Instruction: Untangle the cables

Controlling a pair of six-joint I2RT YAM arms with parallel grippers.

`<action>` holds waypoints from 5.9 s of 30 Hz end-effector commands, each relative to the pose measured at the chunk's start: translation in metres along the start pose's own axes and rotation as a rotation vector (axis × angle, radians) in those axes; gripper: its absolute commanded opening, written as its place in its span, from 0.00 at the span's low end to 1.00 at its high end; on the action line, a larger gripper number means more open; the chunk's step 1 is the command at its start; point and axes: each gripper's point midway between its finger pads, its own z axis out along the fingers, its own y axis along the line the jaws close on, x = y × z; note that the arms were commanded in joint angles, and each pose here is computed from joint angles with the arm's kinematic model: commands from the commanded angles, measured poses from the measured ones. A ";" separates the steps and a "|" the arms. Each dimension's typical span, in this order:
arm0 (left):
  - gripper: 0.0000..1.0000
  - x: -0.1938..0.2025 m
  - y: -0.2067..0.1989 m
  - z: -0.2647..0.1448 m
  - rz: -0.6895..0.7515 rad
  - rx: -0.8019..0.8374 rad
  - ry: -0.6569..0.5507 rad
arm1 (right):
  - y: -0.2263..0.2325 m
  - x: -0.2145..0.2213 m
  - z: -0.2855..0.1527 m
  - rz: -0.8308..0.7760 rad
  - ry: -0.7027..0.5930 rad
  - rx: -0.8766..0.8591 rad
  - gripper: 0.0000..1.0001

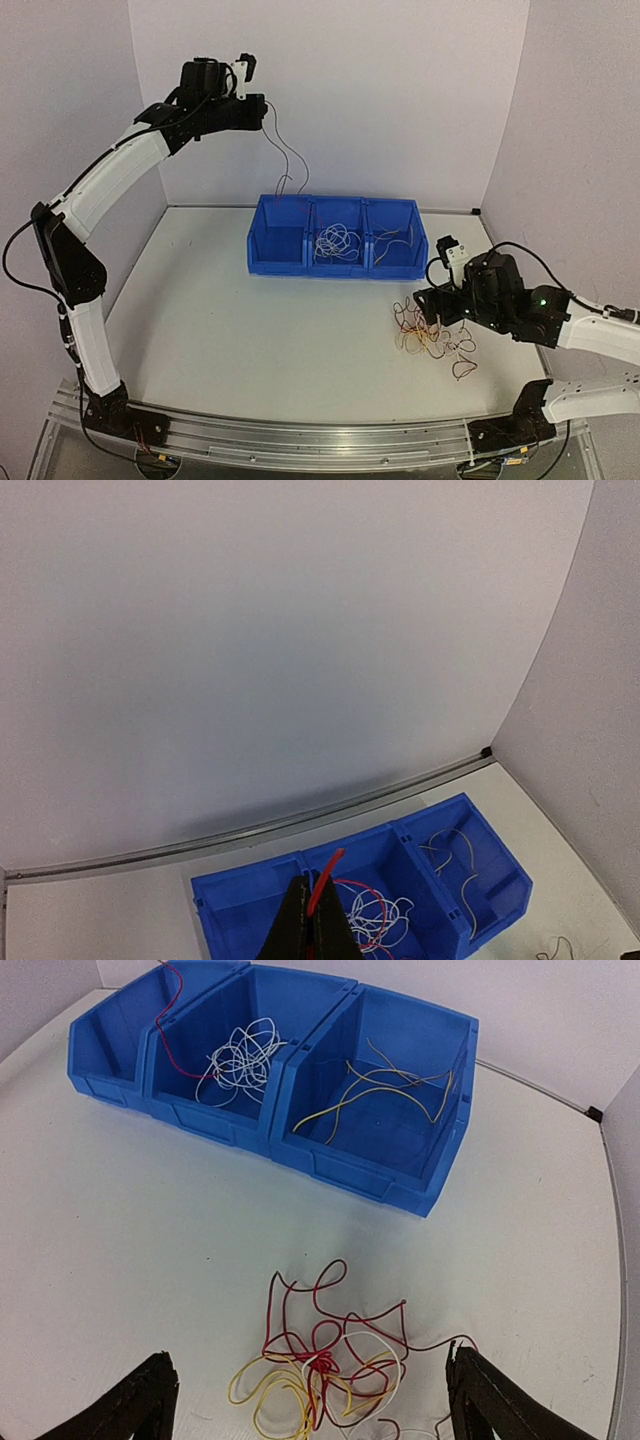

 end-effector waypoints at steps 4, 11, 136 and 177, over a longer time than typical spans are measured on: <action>0.00 -0.027 0.038 0.002 0.048 -0.220 -0.071 | -0.010 0.005 -0.001 0.012 -0.009 0.046 0.90; 0.00 -0.065 0.032 -0.036 0.051 -0.187 -0.166 | -0.011 0.009 0.005 0.002 0.016 0.063 0.90; 0.70 0.187 0.021 0.107 -0.042 -0.195 0.376 | -0.025 0.034 0.001 0.006 0.048 0.119 0.91; 1.00 0.264 -0.103 -0.086 -0.380 0.245 0.479 | 0.034 0.126 0.087 0.260 0.673 -0.330 0.28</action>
